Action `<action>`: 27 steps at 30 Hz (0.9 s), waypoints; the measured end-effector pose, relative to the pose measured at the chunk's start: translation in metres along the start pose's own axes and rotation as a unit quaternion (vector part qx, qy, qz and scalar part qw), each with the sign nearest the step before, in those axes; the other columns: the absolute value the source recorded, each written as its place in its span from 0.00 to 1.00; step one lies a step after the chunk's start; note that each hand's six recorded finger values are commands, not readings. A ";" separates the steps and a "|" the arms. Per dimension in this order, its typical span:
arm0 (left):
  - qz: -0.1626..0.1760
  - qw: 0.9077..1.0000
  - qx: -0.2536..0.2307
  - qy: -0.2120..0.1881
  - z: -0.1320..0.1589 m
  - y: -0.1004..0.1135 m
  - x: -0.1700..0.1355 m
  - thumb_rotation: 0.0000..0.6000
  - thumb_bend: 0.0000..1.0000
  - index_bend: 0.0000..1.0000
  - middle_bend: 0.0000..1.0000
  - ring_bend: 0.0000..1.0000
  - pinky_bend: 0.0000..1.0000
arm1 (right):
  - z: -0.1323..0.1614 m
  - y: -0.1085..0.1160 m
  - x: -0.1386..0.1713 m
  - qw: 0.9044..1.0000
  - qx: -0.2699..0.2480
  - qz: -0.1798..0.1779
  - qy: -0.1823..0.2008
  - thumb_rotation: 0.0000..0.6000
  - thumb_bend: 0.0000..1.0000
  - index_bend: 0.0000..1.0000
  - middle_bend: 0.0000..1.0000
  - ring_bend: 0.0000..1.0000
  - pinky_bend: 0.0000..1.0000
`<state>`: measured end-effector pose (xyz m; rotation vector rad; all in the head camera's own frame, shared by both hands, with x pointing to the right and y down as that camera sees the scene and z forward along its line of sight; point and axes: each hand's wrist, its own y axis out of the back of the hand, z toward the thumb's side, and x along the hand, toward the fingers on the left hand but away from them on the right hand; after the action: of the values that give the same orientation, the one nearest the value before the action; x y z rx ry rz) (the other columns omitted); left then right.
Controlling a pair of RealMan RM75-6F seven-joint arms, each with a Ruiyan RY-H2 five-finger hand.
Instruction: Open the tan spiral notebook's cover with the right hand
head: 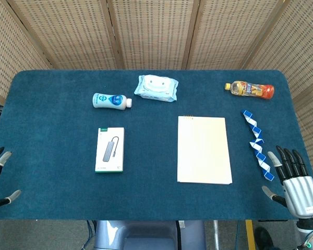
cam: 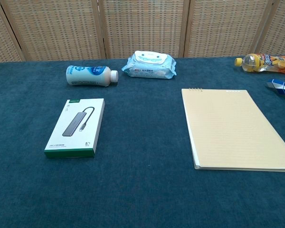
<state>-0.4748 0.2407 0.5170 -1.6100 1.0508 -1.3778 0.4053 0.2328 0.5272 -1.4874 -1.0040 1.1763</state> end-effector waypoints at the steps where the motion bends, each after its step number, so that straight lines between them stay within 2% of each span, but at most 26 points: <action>1: 0.000 1.000 0.000 0.000 0.000 0.000 0.000 1.00 0.00 0.00 0.00 0.00 0.00 | 0.001 0.000 0.000 1.000 0.000 0.001 0.001 1.00 0.00 0.05 0.00 0.00 0.00; 8: 0.001 1.000 0.001 0.003 -0.001 0.000 0.000 1.00 0.00 0.00 0.00 0.00 0.00 | 0.009 -0.007 -0.002 1.000 -0.001 0.017 0.020 1.00 0.00 0.05 0.00 0.00 0.00; 14: 0.001 1.000 0.003 0.006 0.000 -0.001 0.003 1.00 0.00 0.00 0.00 0.00 0.00 | 0.033 -0.023 -0.015 0.995 -0.007 0.050 0.087 1.00 0.03 0.06 0.00 0.00 0.00; 18: -0.003 1.000 0.007 0.011 -0.001 -0.004 0.006 1.00 0.00 0.00 0.00 0.00 0.00 | 0.053 -0.040 -0.024 0.985 -0.021 0.094 0.143 1.00 0.13 0.08 0.00 0.00 0.00; 21: -0.004 1.000 0.008 0.016 -0.001 -0.004 0.008 1.00 0.00 0.00 0.00 0.00 0.00 | 0.067 -0.055 -0.029 0.975 -0.020 0.128 0.181 1.00 0.15 0.09 0.00 0.00 0.00; 27: -0.007 1.000 0.011 0.017 -0.001 -0.006 0.009 1.00 0.00 0.00 0.00 0.00 0.00 | 0.082 -0.093 -0.032 0.960 0.013 0.179 0.217 1.00 0.19 0.10 0.00 0.00 0.00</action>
<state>-0.4743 0.2345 0.5262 -1.5856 1.0437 -1.4260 0.3151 0.2363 0.6175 -1.8538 -0.4312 1.0319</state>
